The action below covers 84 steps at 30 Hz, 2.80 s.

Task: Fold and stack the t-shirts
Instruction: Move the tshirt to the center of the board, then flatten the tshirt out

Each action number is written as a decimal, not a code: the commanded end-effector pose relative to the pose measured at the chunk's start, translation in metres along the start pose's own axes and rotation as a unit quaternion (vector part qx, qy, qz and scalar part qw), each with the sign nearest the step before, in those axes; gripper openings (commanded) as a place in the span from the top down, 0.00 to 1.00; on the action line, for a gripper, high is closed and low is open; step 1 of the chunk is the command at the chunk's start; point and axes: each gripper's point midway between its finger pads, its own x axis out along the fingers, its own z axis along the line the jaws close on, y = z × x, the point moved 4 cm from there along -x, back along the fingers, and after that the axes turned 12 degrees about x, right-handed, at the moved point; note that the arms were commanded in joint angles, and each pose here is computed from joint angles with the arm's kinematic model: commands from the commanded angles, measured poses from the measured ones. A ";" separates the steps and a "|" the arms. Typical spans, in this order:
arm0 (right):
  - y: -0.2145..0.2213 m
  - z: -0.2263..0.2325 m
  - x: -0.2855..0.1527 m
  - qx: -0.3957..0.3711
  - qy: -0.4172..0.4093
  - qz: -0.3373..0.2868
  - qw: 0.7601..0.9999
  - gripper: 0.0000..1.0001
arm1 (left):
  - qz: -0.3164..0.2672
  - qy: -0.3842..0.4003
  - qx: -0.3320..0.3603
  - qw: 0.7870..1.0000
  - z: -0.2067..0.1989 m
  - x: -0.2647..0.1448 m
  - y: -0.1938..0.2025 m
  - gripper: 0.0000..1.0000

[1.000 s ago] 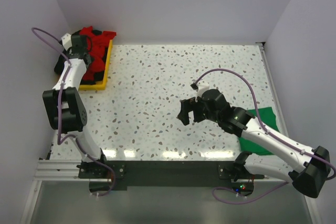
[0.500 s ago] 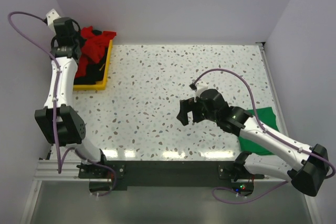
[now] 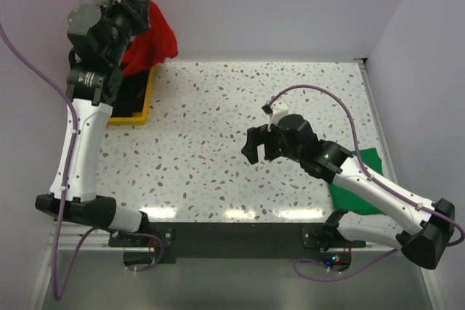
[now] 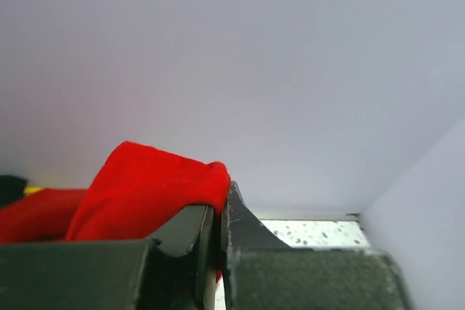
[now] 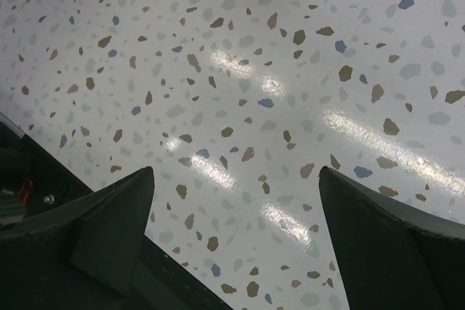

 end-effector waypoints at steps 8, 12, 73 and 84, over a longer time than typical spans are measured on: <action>-0.035 0.005 -0.018 -0.007 0.012 -0.071 0.997 0.01 | -0.056 0.176 -0.007 0.983 -0.115 -0.052 -0.029 1.00; -0.036 -0.007 -0.014 -0.007 0.051 -0.081 0.995 0.01 | -0.018 0.144 -0.015 0.989 -0.107 -0.040 0.008 1.00; -0.027 -0.103 0.212 -0.007 0.192 0.053 0.980 0.18 | 0.474 -0.020 -0.032 0.880 -0.058 -0.136 0.468 0.54; -0.056 -0.119 0.201 0.025 0.225 0.036 0.973 0.91 | 0.458 -0.049 -0.024 0.887 -0.045 -0.112 0.436 1.00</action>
